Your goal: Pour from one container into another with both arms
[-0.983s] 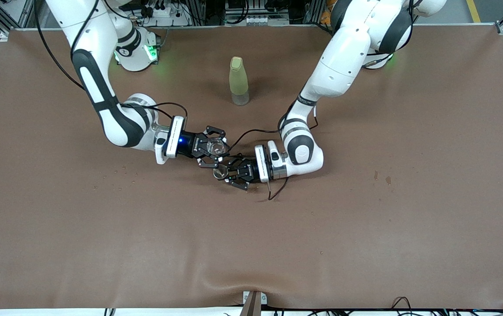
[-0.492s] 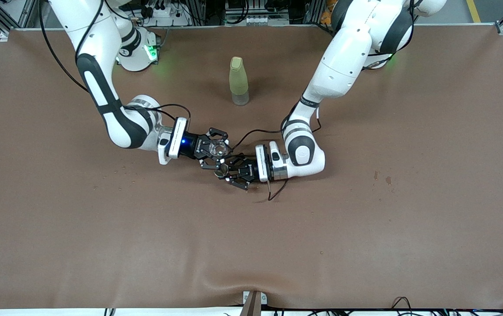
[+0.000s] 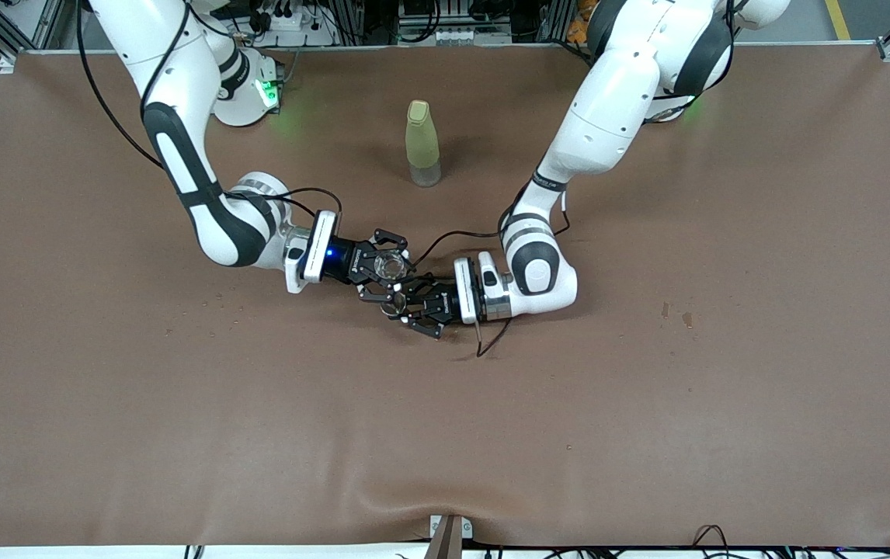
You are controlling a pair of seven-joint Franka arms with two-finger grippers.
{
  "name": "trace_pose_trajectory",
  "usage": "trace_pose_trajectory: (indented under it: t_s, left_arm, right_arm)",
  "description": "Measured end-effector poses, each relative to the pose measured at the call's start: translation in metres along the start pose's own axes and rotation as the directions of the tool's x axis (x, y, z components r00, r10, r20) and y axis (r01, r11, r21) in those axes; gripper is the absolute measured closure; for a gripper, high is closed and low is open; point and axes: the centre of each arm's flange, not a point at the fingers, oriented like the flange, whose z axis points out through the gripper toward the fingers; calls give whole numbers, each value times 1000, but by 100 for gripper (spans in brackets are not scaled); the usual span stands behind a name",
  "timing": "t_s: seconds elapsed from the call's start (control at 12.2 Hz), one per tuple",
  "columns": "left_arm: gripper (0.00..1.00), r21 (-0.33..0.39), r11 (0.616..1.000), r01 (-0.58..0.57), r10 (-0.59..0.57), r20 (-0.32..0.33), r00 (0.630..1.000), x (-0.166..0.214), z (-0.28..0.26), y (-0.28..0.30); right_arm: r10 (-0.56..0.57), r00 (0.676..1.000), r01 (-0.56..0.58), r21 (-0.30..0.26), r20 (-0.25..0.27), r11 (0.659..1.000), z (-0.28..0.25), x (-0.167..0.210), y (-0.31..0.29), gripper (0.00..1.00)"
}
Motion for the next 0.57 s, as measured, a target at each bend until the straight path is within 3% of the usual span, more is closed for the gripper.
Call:
trace_pose_trajectory:
  t_s: [0.57]
  left_arm:
    - [79,-4,1000,0,0,-7,1000,1,0,0]
  right_arm:
    - [91,996,-91,-3,-8,996,4,-4,-3,83]
